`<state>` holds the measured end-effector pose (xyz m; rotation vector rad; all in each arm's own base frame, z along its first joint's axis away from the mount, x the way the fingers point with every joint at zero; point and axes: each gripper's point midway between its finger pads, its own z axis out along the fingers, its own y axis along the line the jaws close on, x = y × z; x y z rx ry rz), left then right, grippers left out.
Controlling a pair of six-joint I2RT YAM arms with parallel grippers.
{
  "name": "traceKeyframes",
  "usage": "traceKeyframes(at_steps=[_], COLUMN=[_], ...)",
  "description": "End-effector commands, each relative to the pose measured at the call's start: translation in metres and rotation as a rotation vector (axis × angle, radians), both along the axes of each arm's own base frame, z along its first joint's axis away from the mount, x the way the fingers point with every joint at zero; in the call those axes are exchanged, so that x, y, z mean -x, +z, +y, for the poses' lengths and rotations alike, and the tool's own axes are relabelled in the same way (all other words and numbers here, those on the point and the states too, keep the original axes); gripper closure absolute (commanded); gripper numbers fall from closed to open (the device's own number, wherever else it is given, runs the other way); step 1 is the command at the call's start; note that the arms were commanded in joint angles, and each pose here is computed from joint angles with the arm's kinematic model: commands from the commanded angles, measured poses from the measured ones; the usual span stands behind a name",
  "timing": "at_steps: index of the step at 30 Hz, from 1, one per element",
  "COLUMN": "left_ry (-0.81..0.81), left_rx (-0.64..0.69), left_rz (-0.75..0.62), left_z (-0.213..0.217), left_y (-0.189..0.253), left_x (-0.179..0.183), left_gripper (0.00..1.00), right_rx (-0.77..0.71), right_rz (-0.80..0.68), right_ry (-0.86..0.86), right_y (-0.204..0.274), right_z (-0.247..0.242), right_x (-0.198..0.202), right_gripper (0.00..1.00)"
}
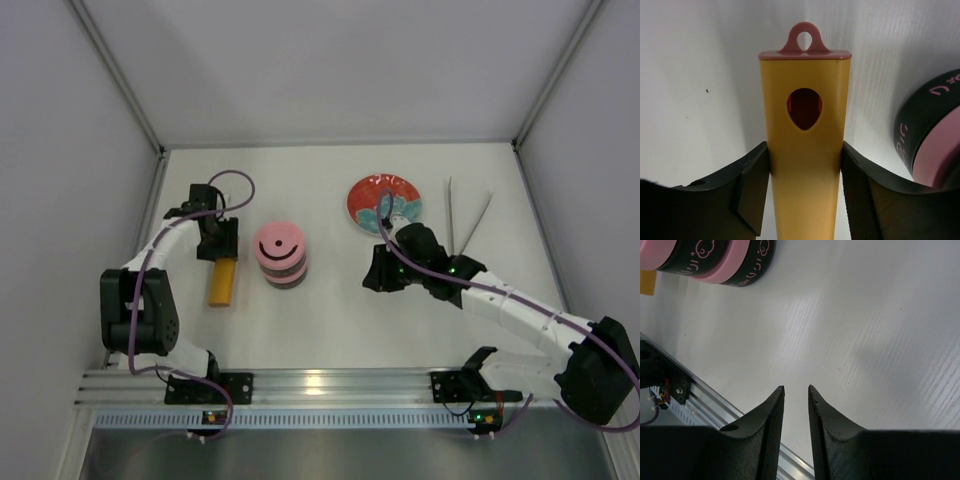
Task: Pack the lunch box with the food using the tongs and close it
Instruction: Place the utensil box at the center of the board.
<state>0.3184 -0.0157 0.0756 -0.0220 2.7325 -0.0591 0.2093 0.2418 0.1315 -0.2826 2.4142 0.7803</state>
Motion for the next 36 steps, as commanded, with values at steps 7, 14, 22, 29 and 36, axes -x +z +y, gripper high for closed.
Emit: traceKeyframes(at_steps=[7,14,22,29,36], left_ry=[0.113,0.136,0.099,0.042,-0.007], left_rx=[-0.049,-0.006,0.007,0.003,0.015], left_rz=[-0.191,-0.164,-0.204,-0.252,-0.295], left_z=[-0.006,-0.013,-0.018,-0.019,-0.023], left_y=[-0.02,-0.04,-0.031,-0.005,0.023], left_x=[-0.032,-0.033,-0.039,-0.041,-0.042], left_gripper=[1.0,0.91,0.58,0.37,0.21], right_rx=[-0.042,-0.043,-0.041,-0.041,-0.035], right_rz=[-0.044,-0.036,-0.036,-0.036,-0.039], right_ry=[-0.069,-0.075,-0.076,-0.072,-0.062], right_y=[0.013,0.014,0.014,0.013,0.011], right_z=[-0.006,-0.007,-0.008,-0.008,-0.007], right_x=[-0.009,-0.008,-0.008,-0.008,-0.009], right_gripper=[0.75,0.75,0.74,0.73,0.66])
